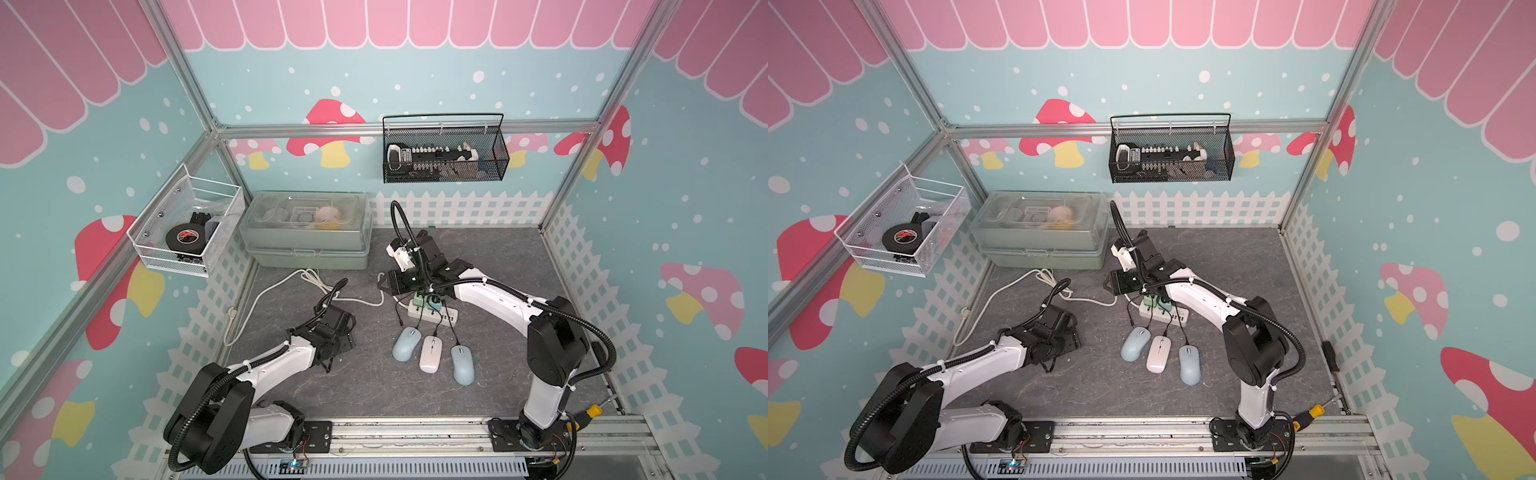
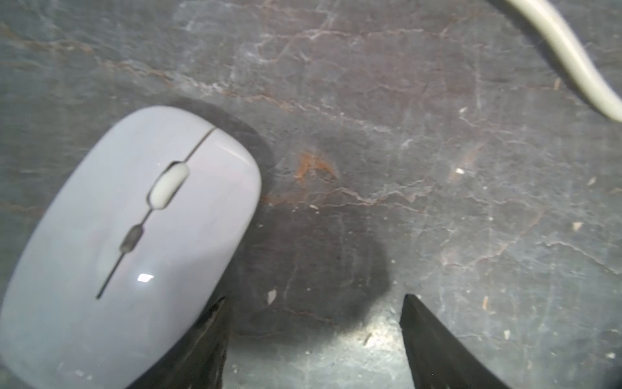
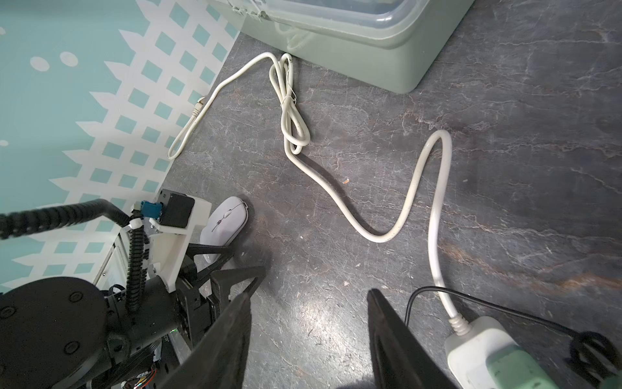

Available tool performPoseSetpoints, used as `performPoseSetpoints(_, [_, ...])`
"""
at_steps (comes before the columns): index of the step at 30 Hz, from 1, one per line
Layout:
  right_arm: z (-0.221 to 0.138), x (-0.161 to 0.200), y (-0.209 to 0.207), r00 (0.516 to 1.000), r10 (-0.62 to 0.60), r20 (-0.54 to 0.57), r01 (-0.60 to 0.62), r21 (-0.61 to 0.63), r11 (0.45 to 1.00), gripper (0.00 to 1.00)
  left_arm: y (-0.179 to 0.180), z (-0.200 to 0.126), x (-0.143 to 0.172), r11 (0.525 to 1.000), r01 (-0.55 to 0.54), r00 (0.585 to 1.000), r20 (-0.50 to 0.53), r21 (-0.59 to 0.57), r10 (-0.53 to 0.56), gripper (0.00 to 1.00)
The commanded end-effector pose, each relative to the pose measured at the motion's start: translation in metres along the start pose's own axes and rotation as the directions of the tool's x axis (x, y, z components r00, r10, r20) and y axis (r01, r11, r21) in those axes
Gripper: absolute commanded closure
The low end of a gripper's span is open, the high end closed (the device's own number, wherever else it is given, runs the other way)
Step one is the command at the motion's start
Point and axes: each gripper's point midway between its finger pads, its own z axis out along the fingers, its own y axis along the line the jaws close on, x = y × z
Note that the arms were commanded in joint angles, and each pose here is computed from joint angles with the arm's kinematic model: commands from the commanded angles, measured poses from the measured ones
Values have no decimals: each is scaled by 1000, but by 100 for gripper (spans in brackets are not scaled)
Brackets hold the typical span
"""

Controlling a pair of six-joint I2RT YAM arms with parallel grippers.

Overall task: Unplug the wireless mouse
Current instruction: Place the mouse at the center of the board.

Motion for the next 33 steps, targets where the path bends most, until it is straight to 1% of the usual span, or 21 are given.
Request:
performPoseSetpoints(1, [4, 6, -4, 1000, -15, -20, 15, 9, 1000, 45, 9, -7, -11, 999, 16, 999, 38, -31, -15, 22])
performPoseSetpoints(8, [6, 9, -5, 1000, -8, -25, 8, 2, 1000, 45, 0, -6, -22, 1000, 6, 998, 56, -9, -5, 21])
performPoseSetpoints(9, [6, 9, -5, 1000, -10, -26, 10, 2, 1000, 45, -1, -4, -23, 1000, 1, 999, 52, -13, -1, 21])
performPoseSetpoints(11, [5, 9, -5, 1000, -11, -23, 11, 3, 1000, 45, 4, 1, -28, 999, 28, 999, 48, -37, -26, 21])
performPoseSetpoints(16, [4, 10, -6, 1000, -17, -24, 17, 9, 1000, 45, 9, 9, -25, 996, 39, 999, 35, -77, -37, 21])
performPoseSetpoints(18, [4, 11, -6, 1000, -17, -25, 18, 11, 1000, 45, 8, 9, -26, 997, 41, 999, 36, -71, -38, 21])
performPoseSetpoints(21, [3, 10, -7, 1000, -19, -22, 19, 15, 1000, 45, -1, 7, -28, 999, 34, 999, 41, -21, -33, 20])
performPoseSetpoints(23, [2, 9, -8, 1000, -20, -16, 20, 24, 1000, 45, -16, 1, -33, 998, 12, 998, 62, 55, -15, 20])
performPoseSetpoints(25, [-1, 7, -9, 1000, -23, -5, 23, 41, 999, 45, -32, -10, -43, 991, -21, 994, 106, 129, 8, 20])
performPoseSetpoints(27, [-9, 2, -12, 999, -34, 20, 32, 77, 997, 44, -59, -25, -45, 973, -118, 983, 158, 196, 88, 18])
performPoseSetpoints(29, [-23, -8, -15, 996, -57, 65, 48, 126, 991, 44, -77, -38, -49, 953, -209, 964, 210, 218, 164, 16])
performPoseSetpoints(30, [-31, -12, -15, 994, -71, 87, 57, 145, 988, 44, -82, -41, -50, 947, -237, 956, 225, 217, 188, 16])
performPoseSetpoints(33, [-57, -26, -17, 981, -113, 159, 77, 215, 973, 42, -92, -43, -51, 934, -274, 947, 235, 229, 220, 15])
